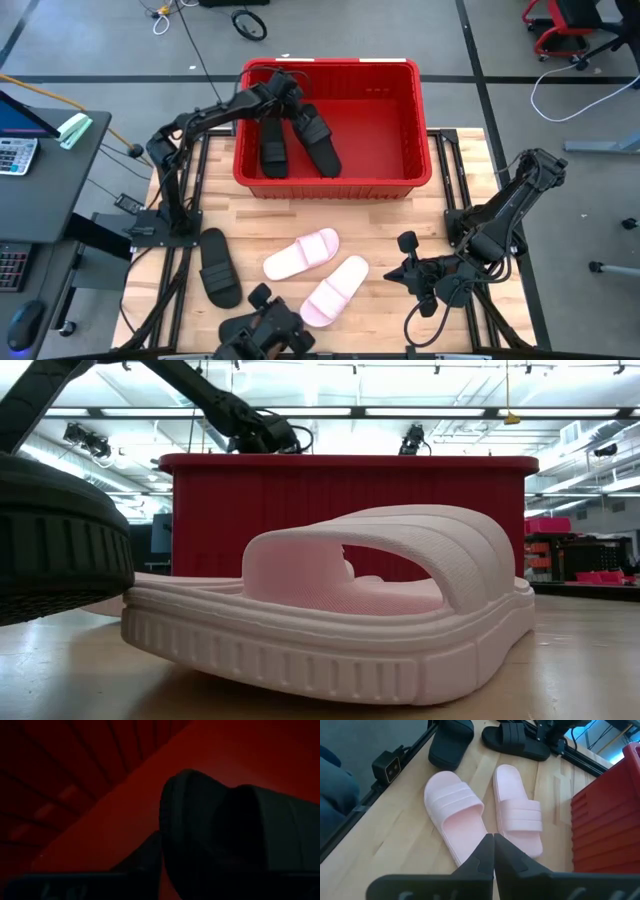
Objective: Pick and place slides into bin
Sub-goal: Put the bottom right black slide into the red bin, then put the top pink slide into the red bin
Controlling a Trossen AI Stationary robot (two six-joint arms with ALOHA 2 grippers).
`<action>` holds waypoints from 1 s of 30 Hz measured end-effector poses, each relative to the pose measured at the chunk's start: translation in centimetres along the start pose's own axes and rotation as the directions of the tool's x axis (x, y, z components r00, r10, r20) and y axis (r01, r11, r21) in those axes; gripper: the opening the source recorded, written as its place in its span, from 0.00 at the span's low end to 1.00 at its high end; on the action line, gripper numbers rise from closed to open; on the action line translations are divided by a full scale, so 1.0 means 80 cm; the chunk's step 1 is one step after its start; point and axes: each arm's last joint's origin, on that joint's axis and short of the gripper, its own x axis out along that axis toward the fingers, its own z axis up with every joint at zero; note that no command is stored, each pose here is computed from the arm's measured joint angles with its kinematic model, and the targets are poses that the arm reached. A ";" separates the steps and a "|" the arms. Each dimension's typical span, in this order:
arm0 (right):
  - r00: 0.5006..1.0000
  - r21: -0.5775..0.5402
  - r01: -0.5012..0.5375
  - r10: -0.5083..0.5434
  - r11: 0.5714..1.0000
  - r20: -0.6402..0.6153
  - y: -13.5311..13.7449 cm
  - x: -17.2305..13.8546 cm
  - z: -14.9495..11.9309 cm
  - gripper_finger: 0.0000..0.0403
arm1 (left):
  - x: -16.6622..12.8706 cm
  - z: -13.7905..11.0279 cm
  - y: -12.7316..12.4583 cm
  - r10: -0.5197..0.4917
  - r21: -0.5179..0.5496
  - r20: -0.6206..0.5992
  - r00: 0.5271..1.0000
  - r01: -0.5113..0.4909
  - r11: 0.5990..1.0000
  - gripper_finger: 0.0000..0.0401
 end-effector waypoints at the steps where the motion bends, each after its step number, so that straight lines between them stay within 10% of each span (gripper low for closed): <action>1: 1.000 0.000 0.000 0.000 1.000 0.000 0.000 0.000 0.000 0.01 | 0.000 0.002 0.001 0.006 0.005 0.013 1.000 -0.006 1.000 0.31; 14: 0.999 0.041 0.037 -0.037 0.998 -0.012 -0.015 0.012 -0.002 0.02 | -0.034 0.049 -0.024 -0.034 0.066 0.196 0.980 0.022 0.998 0.63; 23: 0.996 0.281 -0.087 0.078 0.956 0.043 -0.011 0.070 -0.064 0.02 | -0.168 0.131 -0.095 -0.179 0.176 0.327 0.928 0.126 0.976 0.56; 30: 0.978 0.315 -0.167 0.116 0.934 0.175 -0.006 0.081 -0.078 0.02 | -0.273 0.122 -0.186 -0.425 0.330 0.267 0.865 0.333 0.884 0.54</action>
